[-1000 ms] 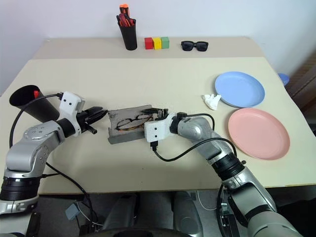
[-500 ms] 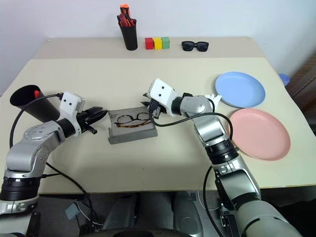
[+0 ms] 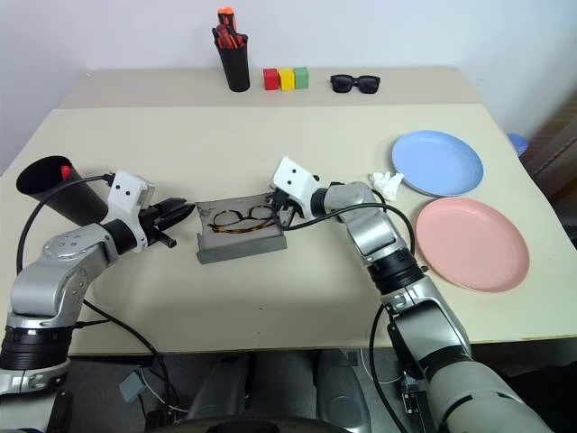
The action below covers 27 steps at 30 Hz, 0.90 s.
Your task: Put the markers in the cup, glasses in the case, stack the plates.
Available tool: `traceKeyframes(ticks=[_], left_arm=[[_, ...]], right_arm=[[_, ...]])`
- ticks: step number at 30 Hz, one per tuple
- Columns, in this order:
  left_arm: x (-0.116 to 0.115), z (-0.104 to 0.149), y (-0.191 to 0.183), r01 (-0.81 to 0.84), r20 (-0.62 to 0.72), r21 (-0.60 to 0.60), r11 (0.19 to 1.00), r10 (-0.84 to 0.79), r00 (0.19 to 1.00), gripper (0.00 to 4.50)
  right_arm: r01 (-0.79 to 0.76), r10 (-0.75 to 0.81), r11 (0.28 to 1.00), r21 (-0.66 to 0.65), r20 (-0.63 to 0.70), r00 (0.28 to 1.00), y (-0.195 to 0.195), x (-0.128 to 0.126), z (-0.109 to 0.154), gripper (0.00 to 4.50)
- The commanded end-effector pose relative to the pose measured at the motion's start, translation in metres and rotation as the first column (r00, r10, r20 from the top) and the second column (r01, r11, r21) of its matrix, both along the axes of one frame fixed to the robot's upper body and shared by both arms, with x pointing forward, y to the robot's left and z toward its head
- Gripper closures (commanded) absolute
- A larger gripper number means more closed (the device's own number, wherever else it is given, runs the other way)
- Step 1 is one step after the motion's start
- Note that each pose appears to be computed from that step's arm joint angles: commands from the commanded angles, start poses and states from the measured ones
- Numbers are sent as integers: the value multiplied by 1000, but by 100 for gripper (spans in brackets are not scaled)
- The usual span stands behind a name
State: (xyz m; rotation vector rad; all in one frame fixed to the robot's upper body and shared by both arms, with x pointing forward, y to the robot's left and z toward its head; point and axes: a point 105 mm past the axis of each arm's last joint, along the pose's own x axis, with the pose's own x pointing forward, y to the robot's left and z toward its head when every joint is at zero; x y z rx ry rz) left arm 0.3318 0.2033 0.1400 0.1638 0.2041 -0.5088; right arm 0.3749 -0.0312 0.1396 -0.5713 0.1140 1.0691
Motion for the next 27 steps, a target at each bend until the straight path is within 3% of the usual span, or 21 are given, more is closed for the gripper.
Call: traceKeyframes(ticks=[1,17,27], left_arm=[[-1,15,4,-8,57,10,1000,7,998,346],[-1,14,3,-3,49,12,1000,3,999,346],[-1,14,4,-5,47,11,1000,5,999,346]], right_arm=[[-53,53,999,-4,64,997,8,-4,12,446],[-261,267,963,-72,93,959,16,-52,3,446],[-320,335,941,-112,163,928,29,-67,-2,446]])
